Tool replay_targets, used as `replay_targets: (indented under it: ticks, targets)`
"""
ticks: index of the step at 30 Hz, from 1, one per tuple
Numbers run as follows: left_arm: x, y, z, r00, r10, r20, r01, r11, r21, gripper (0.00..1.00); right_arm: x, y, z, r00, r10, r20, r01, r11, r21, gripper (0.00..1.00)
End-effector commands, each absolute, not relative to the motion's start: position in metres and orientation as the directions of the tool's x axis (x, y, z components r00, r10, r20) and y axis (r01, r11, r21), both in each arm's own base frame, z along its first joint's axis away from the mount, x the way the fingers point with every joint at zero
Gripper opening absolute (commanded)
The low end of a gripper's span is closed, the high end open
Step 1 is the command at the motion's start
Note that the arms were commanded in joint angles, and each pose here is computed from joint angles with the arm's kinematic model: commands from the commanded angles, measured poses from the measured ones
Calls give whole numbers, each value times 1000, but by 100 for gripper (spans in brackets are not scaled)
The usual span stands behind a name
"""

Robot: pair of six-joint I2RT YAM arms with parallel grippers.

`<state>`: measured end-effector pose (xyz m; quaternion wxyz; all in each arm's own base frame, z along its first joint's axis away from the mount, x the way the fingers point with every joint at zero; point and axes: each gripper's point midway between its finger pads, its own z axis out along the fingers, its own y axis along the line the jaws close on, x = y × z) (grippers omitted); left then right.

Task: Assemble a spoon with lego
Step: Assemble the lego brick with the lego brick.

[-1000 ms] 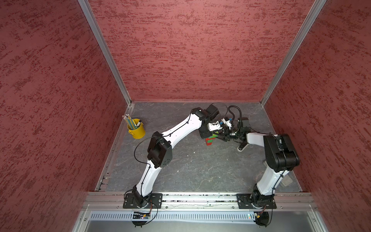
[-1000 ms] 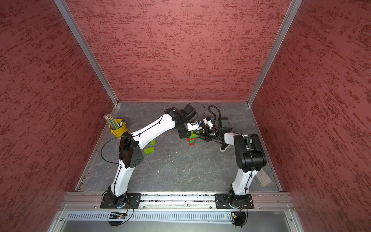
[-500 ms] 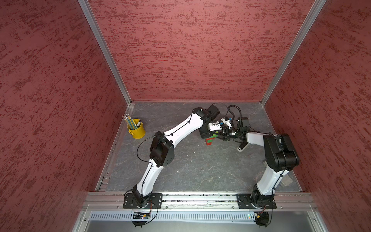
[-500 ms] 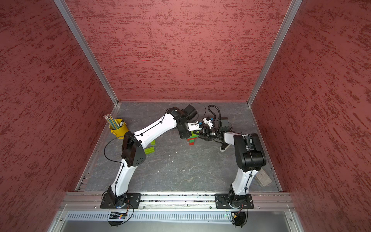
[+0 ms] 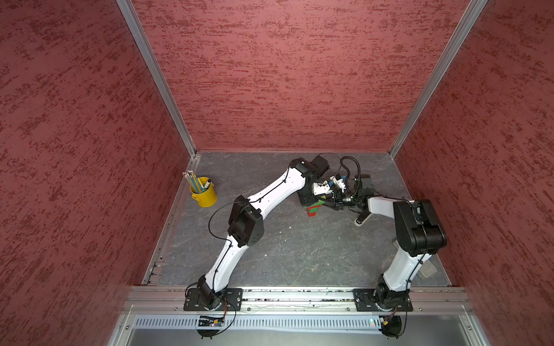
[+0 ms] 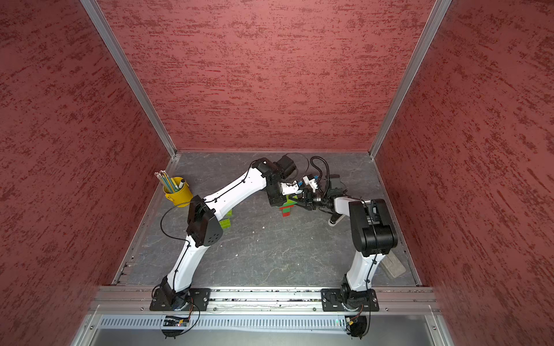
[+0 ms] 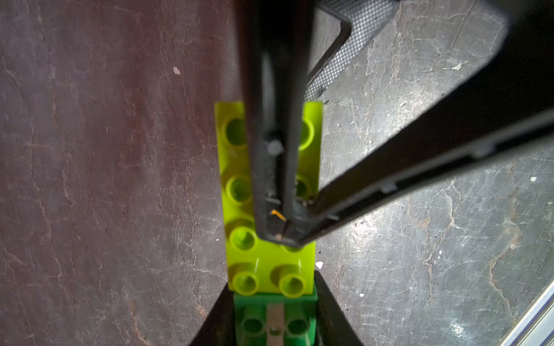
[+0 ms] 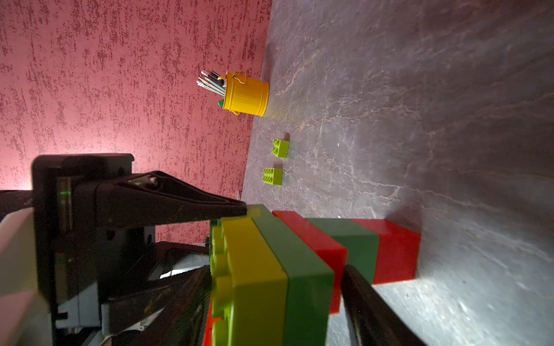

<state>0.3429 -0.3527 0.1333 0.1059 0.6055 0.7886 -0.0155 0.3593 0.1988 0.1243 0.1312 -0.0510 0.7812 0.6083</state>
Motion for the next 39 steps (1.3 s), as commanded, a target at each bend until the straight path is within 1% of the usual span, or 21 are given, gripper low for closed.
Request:
replay_targets:
  ticks: [1, 9, 12, 15, 18, 20, 30, 32, 39]
  targets:
    - [340, -355, 101, -257, 957, -137, 963, 266, 52, 9, 357, 204, 114, -967, 63, -246, -220, 274, 936, 69]
    - [343, -356, 93, -259, 955, -145, 962, 269, 49, 9, 356, 204, 112, -968, 61, -242, -217, 276, 936, 69]
    - [344, -355, 99, -260, 953, -154, 960, 273, 68, 11, 357, 204, 114, -967, 62, -246, -220, 278, 935, 69]
    - [348, -356, 109, -259, 947, -191, 956, 279, 89, 18, 357, 204, 113, -967, 63, -245, -219, 279, 935, 69]
    - [351, -355, 115, -254, 947, -197, 953, 280, 118, 31, 357, 204, 113, -968, 62, -245, -219, 278, 935, 69]
    - [353, -355, 119, -255, 945, -204, 950, 285, 129, 36, 357, 204, 114, -967, 63, -245, -218, 281, 935, 69]
    - [356, -352, 129, -259, 943, -210, 943, 294, 157, 53, 357, 204, 116, -966, 62, -251, -224, 281, 933, 70]
    - [358, -352, 133, -258, 941, -217, 940, 297, 168, 60, 357, 204, 116, -966, 63, -249, -223, 281, 934, 71]
    - [360, -354, 148, -249, 934, -255, 935, 300, 189, 72, 357, 204, 125, -963, 66, -263, -238, 259, 936, 80]
